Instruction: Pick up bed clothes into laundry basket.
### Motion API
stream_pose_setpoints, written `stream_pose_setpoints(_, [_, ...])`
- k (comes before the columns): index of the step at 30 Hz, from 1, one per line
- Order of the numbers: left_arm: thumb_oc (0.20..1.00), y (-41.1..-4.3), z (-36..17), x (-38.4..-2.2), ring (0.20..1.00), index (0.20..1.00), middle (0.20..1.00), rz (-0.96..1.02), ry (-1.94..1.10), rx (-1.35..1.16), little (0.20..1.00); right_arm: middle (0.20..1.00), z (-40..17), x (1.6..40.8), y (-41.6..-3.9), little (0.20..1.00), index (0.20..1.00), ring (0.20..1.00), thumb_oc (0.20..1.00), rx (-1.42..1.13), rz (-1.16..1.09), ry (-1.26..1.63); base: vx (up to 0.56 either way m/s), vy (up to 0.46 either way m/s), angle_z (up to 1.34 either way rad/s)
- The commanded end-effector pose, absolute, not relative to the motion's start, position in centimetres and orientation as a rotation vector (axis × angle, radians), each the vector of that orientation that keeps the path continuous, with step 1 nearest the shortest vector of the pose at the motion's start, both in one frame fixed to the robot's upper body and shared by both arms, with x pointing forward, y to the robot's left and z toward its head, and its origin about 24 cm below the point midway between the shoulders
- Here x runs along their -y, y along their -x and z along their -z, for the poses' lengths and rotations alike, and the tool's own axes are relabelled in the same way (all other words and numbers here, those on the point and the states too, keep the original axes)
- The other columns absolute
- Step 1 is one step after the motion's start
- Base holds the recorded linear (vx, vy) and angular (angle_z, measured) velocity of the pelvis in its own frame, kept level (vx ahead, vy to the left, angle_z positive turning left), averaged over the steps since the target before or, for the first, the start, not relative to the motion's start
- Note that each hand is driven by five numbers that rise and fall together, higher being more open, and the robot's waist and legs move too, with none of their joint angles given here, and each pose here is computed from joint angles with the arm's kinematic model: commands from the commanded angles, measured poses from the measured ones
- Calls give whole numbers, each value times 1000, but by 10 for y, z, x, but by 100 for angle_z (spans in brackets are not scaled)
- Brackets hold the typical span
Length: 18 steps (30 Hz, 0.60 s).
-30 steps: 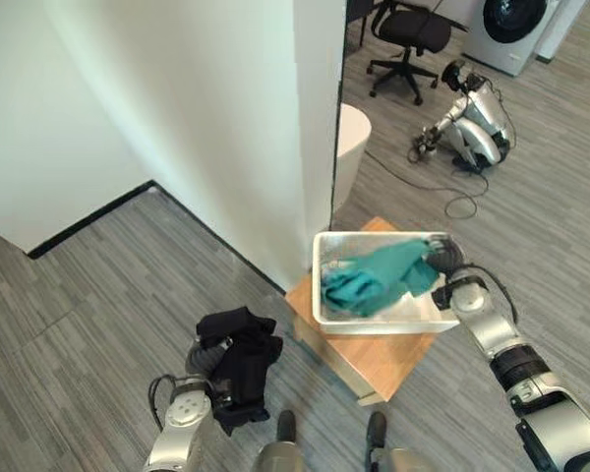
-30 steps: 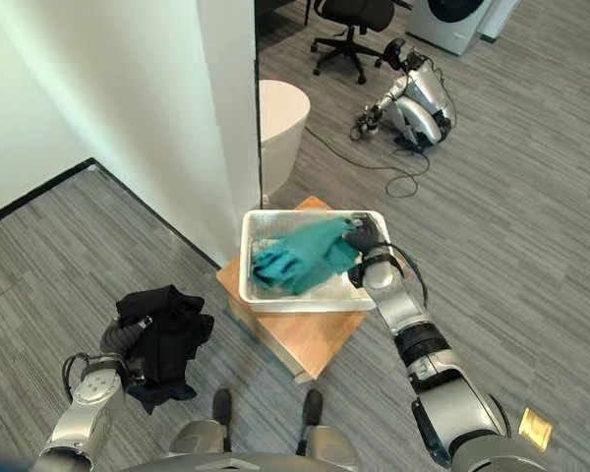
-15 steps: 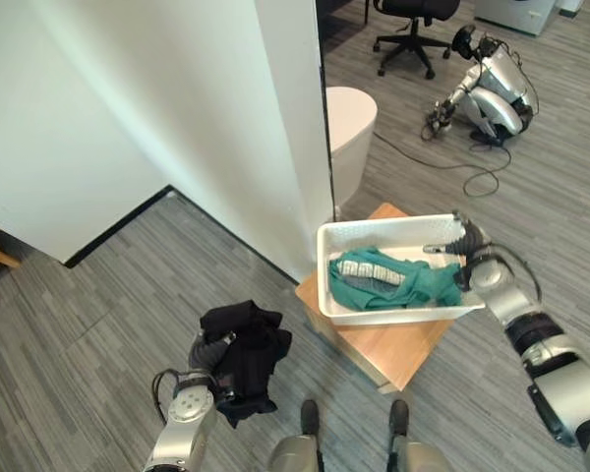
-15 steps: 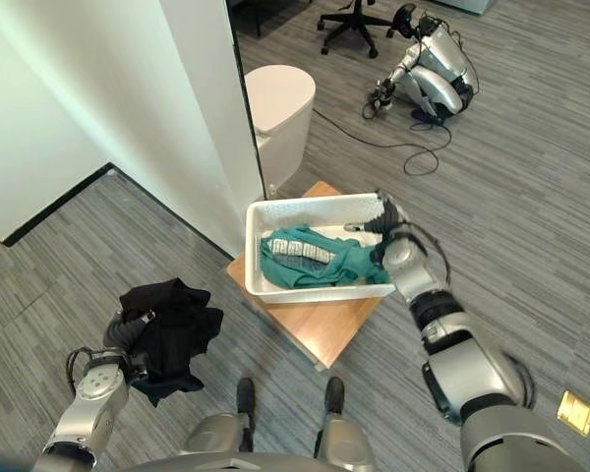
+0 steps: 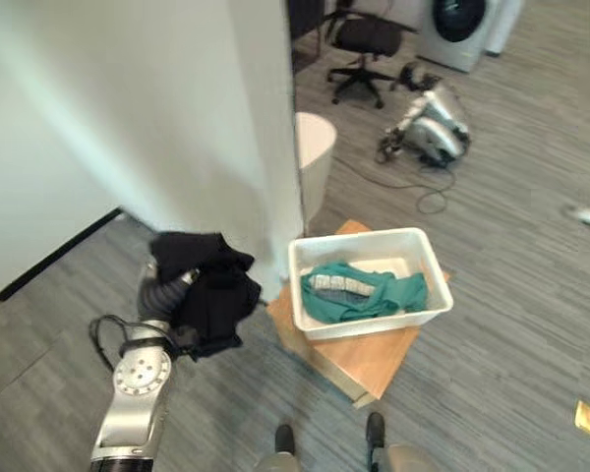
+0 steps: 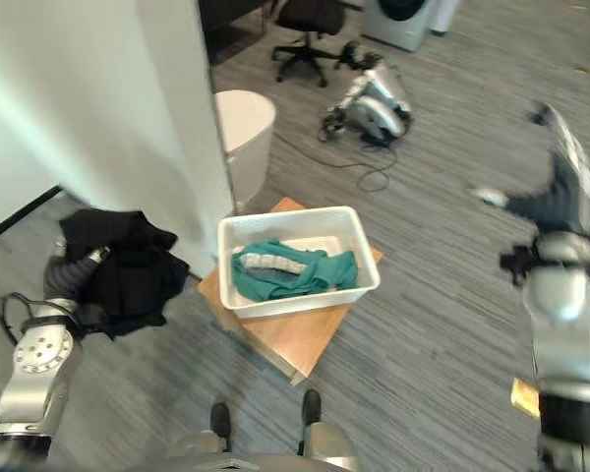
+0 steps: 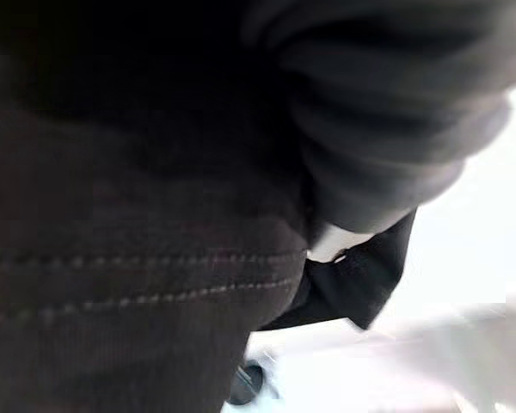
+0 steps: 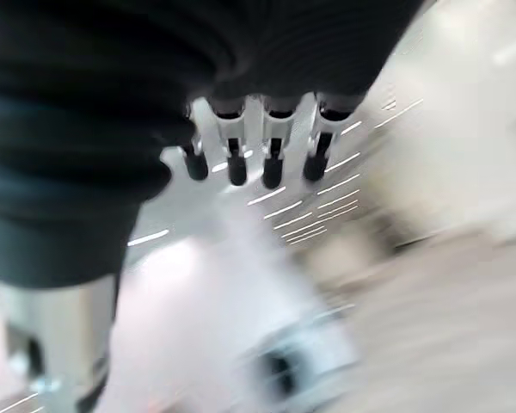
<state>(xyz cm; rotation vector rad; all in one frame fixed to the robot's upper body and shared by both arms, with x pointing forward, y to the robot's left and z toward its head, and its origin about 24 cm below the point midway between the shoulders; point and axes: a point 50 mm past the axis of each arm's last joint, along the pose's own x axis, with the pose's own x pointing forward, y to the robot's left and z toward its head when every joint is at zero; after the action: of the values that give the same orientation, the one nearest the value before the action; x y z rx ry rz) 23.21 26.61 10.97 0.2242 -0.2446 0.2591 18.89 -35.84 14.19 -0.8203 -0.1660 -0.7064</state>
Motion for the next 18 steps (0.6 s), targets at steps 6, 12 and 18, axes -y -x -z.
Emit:
stream_pose_setpoints(6, [200,-244,-189,-220,200,200,200,-63,-221,687,200,1000,-2,411,-95,1000,1000,1000,1000,-641,776,892,-10,27,-39])
stream_pose_setpoints(12, [200,-294,-182,-205,200,200,200,-112,-458,600,200,1000,80,381,-56,1000,1000,1000,1000,-1052,540,788,-16,7,-22])
stream_pose_setpoints(18, [200,-320,-141,-213,200,200,200,-180,-605,383,200,1000,115,358,-3,1000,1000,1000,1000,-1334,494,622,-2,-7,-16])
